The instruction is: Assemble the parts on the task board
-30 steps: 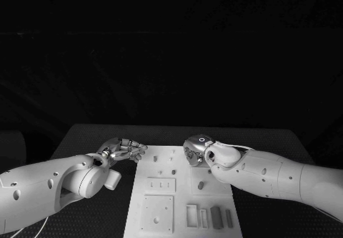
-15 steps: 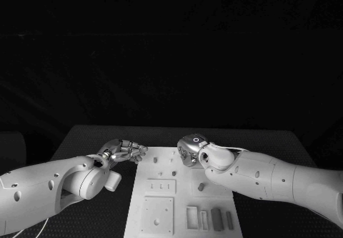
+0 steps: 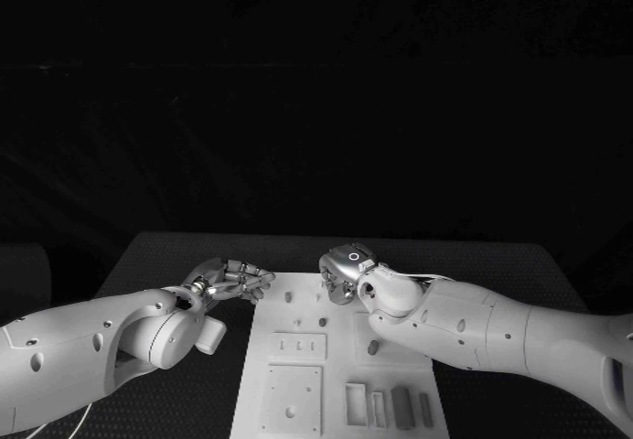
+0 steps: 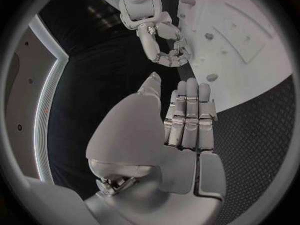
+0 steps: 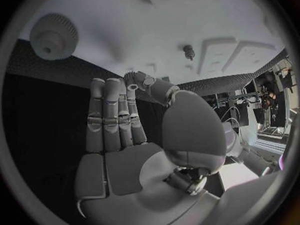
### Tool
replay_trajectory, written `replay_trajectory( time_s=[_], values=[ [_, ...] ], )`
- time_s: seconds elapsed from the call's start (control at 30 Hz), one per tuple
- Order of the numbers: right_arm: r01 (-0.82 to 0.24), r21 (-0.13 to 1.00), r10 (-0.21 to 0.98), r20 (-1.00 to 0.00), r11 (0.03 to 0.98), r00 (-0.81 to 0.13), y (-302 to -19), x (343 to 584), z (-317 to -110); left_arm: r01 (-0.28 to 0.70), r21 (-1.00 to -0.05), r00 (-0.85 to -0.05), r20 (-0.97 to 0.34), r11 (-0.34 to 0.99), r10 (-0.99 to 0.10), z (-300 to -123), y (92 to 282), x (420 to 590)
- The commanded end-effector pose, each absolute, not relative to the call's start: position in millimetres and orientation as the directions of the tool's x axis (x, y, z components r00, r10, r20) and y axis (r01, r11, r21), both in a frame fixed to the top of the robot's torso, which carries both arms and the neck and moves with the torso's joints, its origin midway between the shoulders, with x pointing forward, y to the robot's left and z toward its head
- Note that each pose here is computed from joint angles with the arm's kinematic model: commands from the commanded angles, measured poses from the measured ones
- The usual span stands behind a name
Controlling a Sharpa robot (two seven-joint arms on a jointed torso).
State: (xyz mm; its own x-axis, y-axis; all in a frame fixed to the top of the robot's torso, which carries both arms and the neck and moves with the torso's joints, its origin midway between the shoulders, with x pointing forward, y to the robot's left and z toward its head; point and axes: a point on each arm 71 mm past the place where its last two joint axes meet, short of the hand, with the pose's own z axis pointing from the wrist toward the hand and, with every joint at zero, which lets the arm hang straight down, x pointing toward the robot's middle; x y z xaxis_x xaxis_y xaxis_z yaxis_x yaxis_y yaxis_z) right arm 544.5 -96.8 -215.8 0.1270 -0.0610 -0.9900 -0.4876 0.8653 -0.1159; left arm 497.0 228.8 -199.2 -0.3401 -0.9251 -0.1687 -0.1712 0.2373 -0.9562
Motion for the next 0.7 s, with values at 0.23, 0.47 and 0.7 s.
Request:
replay_trajectory(
  time_s=[0.23,0.47,0.7],
  values=[
    [-0.489,-0.15,-0.071,-0.982,0.859,0.177,-88,547,-213,-0.164,-0.959,-0.359,-0.16,0.231,-0.92,-198.1,223.2,498.0],
    [-0.481,-0.162,-0.084,-0.98,0.862,0.181,-88,550,-214,-0.164,-0.959,-0.359,-0.159,0.23,-0.92,-197.2,223.6,497.1],
    [-0.492,-0.159,-0.081,-0.981,0.856,0.176,-83,548,-214,-0.161,-0.96,-0.356,-0.161,0.23,-0.92,-195.7,223.7,497.7]
  ],
)
